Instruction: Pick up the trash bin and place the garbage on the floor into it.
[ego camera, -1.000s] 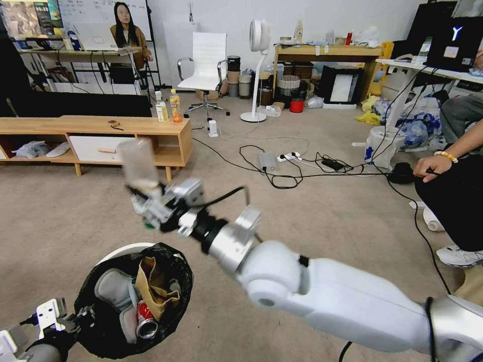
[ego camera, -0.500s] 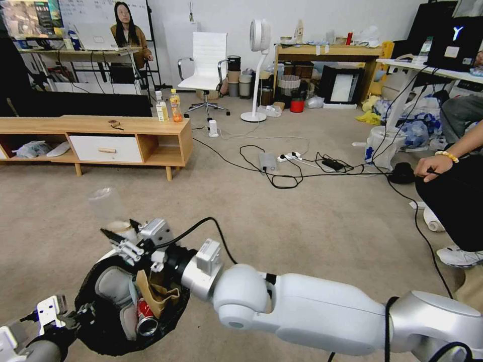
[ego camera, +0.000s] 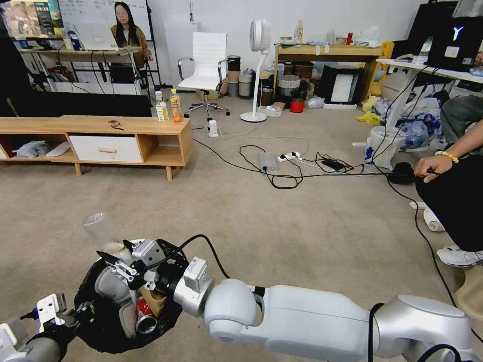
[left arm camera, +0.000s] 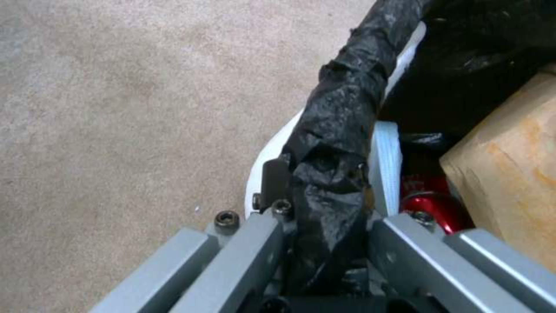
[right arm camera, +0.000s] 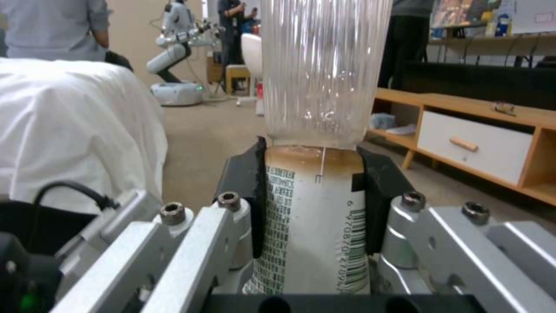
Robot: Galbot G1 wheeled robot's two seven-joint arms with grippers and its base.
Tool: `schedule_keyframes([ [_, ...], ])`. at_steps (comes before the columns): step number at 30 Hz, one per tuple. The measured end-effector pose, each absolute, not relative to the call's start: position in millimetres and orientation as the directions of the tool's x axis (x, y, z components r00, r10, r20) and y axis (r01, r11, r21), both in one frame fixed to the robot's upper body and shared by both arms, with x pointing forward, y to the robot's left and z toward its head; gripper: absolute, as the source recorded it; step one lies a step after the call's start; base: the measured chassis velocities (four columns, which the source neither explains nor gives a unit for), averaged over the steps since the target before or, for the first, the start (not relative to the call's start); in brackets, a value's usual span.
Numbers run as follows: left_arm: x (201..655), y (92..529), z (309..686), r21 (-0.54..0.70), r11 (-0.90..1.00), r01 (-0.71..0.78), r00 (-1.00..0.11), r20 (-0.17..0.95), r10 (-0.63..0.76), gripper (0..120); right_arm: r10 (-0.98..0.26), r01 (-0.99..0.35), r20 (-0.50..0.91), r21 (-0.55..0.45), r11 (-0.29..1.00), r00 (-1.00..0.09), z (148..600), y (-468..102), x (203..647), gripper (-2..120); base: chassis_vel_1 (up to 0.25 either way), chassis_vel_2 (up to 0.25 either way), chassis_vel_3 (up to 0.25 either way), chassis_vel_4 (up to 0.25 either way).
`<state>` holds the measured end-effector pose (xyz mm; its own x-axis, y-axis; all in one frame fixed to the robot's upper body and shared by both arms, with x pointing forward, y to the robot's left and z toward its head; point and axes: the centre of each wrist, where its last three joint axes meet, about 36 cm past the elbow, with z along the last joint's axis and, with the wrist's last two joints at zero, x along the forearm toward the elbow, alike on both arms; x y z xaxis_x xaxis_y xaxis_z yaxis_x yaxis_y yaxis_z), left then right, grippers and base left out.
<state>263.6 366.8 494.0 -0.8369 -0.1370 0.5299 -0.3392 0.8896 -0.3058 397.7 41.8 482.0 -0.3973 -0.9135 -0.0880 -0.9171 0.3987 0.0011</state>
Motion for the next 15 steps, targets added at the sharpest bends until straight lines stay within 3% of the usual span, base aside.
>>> schedule_keyframes([
  [15,267,367,490,-0.312,0.888,-0.337,-0.835,0.535,-0.129,2,-0.909,-0.910,-0.041,-0.010,0.415,-0.414,442,48,400,28,0.000,0.000,0.000,0.000],
])
